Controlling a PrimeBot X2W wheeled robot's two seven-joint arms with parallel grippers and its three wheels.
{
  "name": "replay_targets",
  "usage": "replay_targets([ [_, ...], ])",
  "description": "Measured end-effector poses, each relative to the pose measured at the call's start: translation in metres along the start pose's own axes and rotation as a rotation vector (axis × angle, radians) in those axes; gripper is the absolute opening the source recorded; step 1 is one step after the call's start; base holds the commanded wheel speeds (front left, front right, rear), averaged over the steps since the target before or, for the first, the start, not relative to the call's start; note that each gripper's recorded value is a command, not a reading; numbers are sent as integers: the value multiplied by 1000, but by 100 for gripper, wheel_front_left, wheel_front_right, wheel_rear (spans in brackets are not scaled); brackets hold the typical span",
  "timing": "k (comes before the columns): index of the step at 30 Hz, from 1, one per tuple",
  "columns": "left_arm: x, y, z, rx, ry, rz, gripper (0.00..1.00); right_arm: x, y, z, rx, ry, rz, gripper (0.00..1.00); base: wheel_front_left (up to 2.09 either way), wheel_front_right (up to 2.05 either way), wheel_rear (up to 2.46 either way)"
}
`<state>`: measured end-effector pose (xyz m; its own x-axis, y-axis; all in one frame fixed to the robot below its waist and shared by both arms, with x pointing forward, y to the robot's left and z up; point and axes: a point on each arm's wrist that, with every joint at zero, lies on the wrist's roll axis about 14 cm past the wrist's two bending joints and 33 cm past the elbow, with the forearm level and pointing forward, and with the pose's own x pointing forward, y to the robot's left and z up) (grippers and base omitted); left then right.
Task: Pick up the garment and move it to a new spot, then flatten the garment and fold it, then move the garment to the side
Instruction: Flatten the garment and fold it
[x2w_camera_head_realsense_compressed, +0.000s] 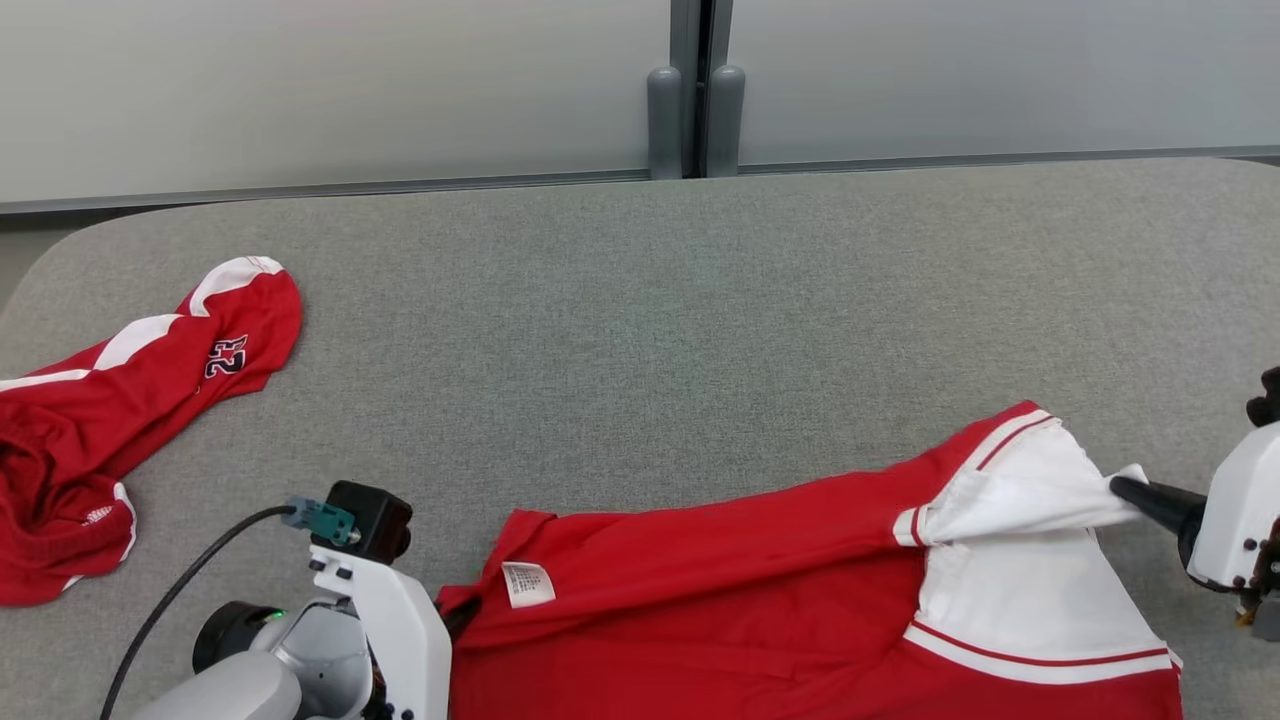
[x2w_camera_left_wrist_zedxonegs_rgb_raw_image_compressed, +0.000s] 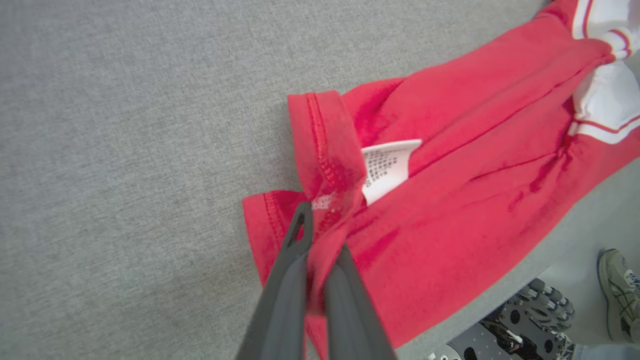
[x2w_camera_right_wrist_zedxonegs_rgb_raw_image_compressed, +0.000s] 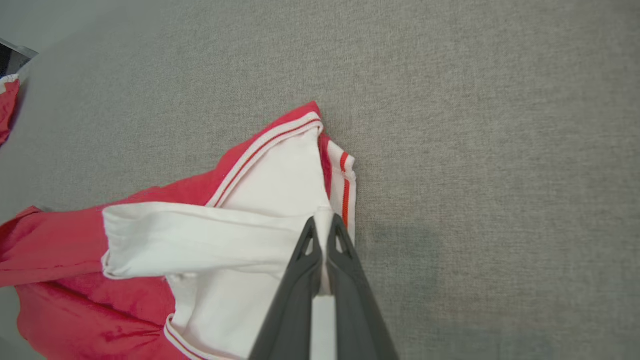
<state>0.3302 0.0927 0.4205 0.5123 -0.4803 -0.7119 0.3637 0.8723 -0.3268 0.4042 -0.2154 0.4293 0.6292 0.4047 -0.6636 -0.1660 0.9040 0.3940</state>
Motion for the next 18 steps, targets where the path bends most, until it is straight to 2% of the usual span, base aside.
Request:
replay_targets([
  [7, 3, -1, -12, -3, 37, -1, 0, -5, 4, -29, 48, 95, 26, 0, 0, 0, 0],
  [14, 4, -1, -19, -14, 56, -3, 0, -7, 1, -35, 61, 121, 19, 0, 0, 0, 0],
  [15, 4, 0, -25, -21, 69, 0, 8, -8, -2, -41, 68, 141, 10, 11, 0, 0, 0],
  [17, 4, 0, -29, -25, 77, 3, 86, -9, -3, -51, 77, 173, 8, 47, 0, 0, 0],
  [18, 4, 0, -29, -25, 77, 3, 100, -9, -3, -51, 77, 173, 8, 77, 0, 0, 0],
])
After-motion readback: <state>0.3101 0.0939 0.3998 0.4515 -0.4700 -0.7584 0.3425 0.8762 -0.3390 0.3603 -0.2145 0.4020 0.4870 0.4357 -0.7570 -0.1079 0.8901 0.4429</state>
